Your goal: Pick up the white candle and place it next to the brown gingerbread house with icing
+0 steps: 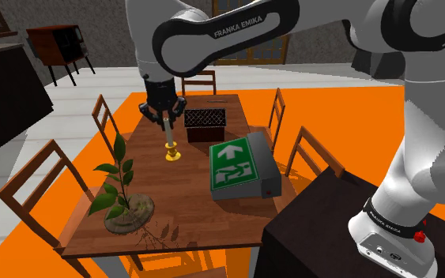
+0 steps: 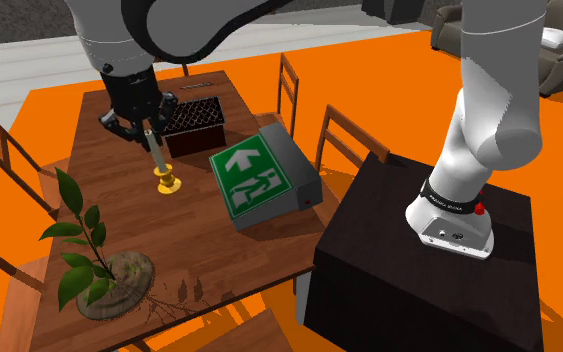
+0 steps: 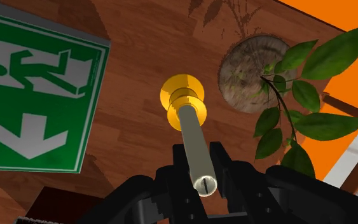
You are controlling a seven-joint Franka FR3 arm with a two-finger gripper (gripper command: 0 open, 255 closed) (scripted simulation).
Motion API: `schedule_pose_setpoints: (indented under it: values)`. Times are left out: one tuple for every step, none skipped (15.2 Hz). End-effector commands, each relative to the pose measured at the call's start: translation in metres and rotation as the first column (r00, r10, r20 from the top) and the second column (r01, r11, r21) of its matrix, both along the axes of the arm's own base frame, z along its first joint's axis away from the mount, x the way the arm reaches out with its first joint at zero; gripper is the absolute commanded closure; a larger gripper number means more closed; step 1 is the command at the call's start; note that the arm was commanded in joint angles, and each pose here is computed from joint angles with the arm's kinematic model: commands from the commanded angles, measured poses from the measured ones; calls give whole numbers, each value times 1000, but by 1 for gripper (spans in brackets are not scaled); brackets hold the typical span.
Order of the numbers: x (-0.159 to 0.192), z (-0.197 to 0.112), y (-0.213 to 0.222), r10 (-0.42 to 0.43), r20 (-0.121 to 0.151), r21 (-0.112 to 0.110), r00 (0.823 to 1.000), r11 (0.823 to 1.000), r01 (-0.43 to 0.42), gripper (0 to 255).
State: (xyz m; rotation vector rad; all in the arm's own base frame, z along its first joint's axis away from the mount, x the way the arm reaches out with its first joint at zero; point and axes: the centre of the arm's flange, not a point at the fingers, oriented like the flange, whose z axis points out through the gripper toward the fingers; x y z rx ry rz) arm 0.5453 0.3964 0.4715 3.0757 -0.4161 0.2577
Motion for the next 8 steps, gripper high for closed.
schedule_pose_setpoints:
  values:
    - [13, 1, -17, 0, -1, 0, 1000, 1000, 0, 255]
    - [22, 1, -27, 0, -1, 0, 1000, 1000, 0, 255]
    - [30, 1, -37, 0, -1, 0, 1000, 1000, 0, 255]
    - [39, 1, -47, 0, -1, 0, 1000, 1000, 0, 255]
    - [48, 1, -57, 0, -1, 0, 1000, 1000, 0, 255]
    - [56, 1, -67, 0, -1, 0, 1000, 1000, 0, 255]
    - [65, 1, -76, 0, -1, 0, 1000, 1000, 0, 255]
    - [74, 1, -86, 0, -1, 0, 1000, 1000, 0, 255]
